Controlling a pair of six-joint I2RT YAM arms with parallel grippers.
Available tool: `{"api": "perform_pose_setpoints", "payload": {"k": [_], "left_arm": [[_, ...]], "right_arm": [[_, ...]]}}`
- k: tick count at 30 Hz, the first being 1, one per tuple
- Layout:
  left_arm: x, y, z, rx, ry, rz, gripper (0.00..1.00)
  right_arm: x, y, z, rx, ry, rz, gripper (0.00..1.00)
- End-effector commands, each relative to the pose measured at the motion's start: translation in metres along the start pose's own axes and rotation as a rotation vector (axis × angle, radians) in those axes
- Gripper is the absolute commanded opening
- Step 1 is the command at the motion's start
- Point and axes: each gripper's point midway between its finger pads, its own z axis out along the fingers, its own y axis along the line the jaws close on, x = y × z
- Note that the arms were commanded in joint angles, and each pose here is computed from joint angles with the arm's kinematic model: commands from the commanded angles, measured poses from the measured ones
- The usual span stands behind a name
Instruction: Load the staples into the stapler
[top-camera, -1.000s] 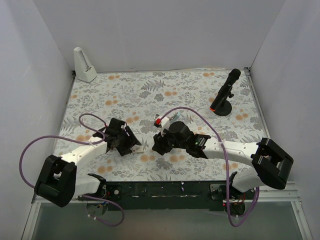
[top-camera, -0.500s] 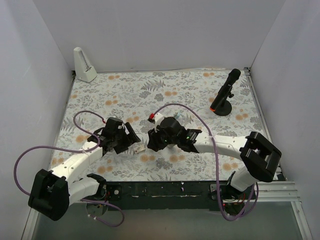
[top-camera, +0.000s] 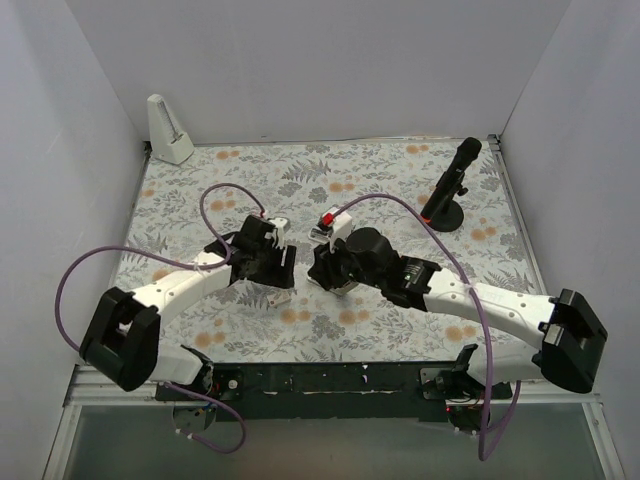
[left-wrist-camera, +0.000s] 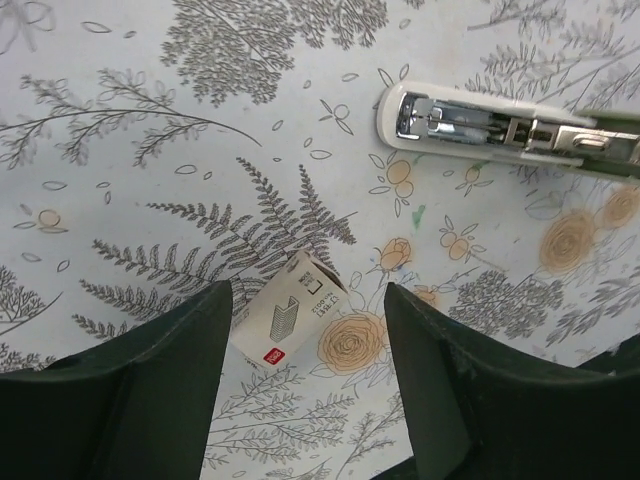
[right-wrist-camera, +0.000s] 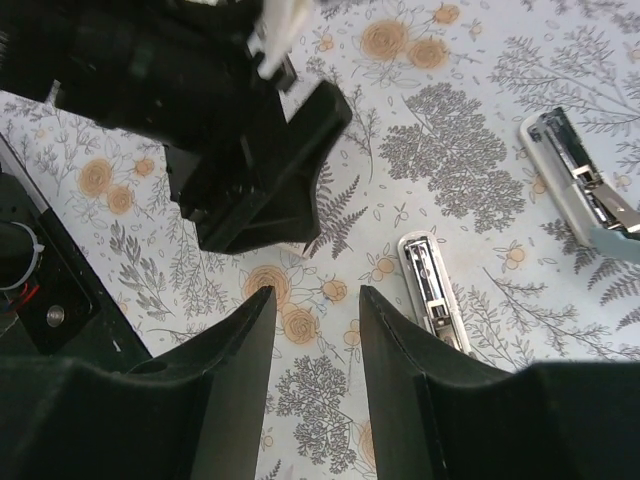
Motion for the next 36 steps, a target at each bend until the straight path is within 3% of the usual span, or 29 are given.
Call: {"api": "perform_pose_setpoints", "payload": {"k": [1,10,14,18,25,29,36], "left_arm": [[0.009,-0.003,0.008,0.002,0.088,0.219,0.61],[0.041,-0.006,0.027,-0.002,0.237,0.369,0.51],[0.045,-0.006,0.025,-0.009,0.235,0.397,0.43],[0.044,-0.008,0.022,-0.012,0.217,0.418,0.43],[0.03,-0.015,0.012,-0.017,0.153,0.453,0.58],[0.032,-0.013,0.01,-0.045,0.188,0.497,0.65],[0.049,0.0,0.013,-0.126,0.315,0.544,0.61]], "right_arm": [[-0.01,-0.009,-0.013,0.038,-0.067,-0.028,0.47],[0.001,-0.009,-0.013,0.015,-0.064,-0.027,0.47],[0.003,-0.008,-0.011,0.001,-0.062,-0.028,0.47],[0.003,-0.005,-0.01,-0.015,-0.06,-0.019,0.47],[0.001,-0.007,-0.012,-0.01,-0.071,-0.018,0.47],[0.0,-0.007,-0.011,-0.014,-0.073,-0.016,0.47],[0.003,-0.008,-0.014,-0.012,-0.075,-0.013,0.47]]}}
